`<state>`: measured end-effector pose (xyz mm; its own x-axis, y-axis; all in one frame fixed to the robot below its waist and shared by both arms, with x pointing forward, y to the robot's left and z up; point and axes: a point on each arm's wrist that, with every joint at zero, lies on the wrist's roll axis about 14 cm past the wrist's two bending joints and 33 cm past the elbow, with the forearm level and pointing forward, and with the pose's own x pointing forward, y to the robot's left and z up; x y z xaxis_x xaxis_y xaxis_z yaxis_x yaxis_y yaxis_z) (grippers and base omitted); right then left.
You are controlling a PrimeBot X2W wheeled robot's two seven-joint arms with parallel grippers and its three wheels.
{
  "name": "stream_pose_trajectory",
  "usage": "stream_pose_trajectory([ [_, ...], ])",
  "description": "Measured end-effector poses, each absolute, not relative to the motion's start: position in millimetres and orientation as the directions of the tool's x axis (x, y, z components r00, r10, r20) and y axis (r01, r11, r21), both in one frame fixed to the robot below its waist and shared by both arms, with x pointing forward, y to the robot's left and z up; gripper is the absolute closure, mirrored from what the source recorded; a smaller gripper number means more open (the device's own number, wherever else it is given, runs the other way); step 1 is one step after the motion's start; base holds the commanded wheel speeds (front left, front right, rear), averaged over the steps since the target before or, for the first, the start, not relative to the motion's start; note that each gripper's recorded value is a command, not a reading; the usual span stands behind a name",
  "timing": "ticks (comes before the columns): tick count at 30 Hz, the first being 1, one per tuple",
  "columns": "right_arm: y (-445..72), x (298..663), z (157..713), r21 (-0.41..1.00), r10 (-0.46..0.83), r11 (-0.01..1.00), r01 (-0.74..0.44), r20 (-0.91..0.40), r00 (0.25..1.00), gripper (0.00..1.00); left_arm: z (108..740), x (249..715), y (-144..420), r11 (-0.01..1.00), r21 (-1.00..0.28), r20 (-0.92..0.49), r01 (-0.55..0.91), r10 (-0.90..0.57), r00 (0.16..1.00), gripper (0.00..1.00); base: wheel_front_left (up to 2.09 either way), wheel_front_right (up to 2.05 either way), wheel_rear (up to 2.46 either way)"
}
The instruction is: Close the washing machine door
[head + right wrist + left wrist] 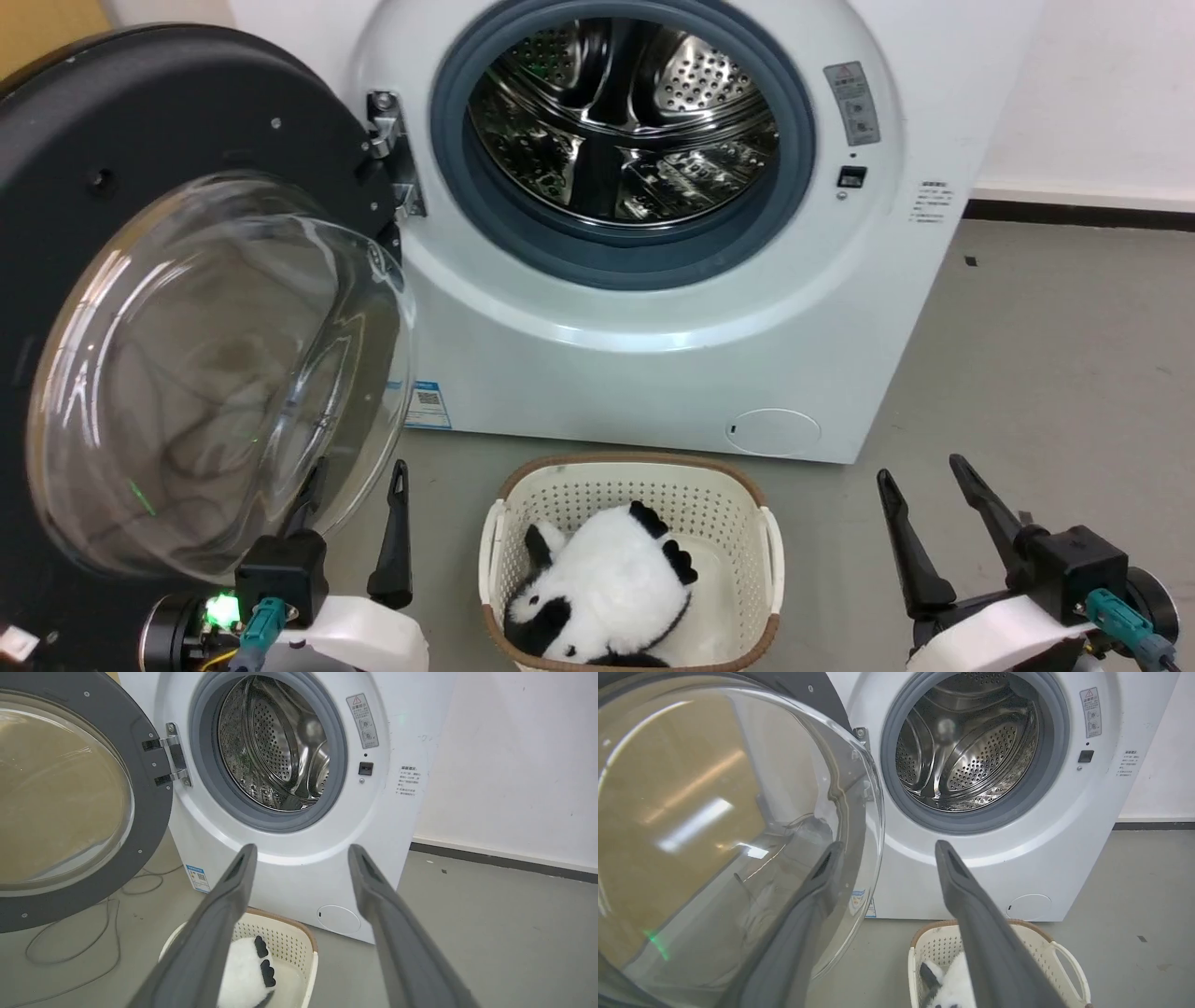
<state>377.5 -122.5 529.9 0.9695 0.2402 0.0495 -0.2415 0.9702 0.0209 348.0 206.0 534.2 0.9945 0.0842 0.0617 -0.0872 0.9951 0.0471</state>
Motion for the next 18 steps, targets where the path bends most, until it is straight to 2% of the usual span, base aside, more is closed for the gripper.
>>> stream_pose_trajectory([
  [18,-80,383,535,0.040,0.362,0.930,-0.366,0.087,0.928,0.00,541,320,235,0.981,0.048,0.105,-0.189,0.183,0.978,0.00,0.00,0.00,0.00],
])
